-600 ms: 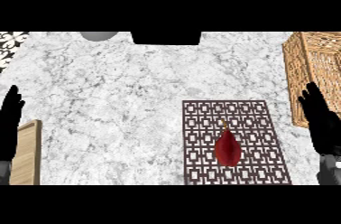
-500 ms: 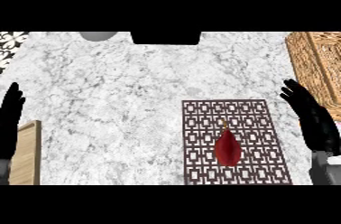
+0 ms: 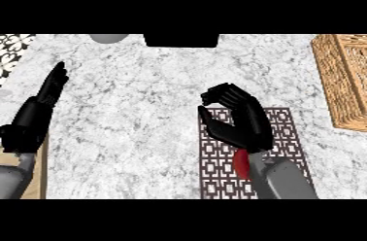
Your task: Pick the pear from the placemat and place it in the basket
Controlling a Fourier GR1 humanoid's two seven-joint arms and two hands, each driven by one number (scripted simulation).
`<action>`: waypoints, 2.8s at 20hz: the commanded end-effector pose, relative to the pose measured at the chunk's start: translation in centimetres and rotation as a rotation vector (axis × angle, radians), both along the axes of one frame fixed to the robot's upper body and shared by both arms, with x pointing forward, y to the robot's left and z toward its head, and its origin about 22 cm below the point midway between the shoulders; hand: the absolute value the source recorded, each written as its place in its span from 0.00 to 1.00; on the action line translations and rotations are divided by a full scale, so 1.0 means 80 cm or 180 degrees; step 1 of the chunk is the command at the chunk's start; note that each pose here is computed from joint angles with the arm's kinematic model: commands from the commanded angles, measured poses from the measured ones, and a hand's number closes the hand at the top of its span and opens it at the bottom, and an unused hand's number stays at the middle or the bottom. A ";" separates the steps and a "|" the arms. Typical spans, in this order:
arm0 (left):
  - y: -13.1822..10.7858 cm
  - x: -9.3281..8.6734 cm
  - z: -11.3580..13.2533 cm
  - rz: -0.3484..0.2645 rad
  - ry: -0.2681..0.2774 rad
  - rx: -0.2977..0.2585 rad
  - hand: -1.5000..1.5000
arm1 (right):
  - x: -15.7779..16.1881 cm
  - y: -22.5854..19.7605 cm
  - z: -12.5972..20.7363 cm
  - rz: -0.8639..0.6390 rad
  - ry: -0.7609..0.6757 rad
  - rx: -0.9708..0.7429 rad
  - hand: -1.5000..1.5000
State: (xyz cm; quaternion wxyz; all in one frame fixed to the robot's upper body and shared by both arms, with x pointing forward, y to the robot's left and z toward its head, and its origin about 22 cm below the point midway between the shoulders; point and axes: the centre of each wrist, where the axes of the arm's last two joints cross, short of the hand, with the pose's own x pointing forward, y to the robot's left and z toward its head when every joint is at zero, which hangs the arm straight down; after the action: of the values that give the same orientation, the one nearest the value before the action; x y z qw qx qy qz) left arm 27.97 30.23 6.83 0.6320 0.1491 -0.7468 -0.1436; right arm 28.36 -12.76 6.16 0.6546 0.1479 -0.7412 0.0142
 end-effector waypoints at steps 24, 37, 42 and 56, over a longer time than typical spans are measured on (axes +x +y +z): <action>-0.008 0.002 0.011 -0.0235 0.0015 0.0012 0.50 | 0.071 0.025 0.234 0.1055 0.0849 -0.4860 0.00; -0.004 0.015 0.015 -0.0095 -0.0008 -0.0004 0.50 | 0.070 -0.015 0.206 0.1345 0.1257 -0.4957 0.00; -0.023 0.010 0.010 -0.0164 -0.0026 0.0064 0.50 | 0.064 -0.001 0.143 0.1497 0.1442 -0.5216 0.00; -0.017 0.010 0.008 -0.0194 0.0010 0.0008 0.50 | 0.035 -0.012 0.068 0.1477 0.1600 -0.5276 0.00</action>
State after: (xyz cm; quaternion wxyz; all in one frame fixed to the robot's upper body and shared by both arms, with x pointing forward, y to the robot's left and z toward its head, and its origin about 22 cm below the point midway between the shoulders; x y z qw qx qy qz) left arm 28.76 28.70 7.15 0.6273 0.1293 -0.7506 -0.1627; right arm 32.19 -13.94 12.83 0.6698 -0.2002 -0.3067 0.6460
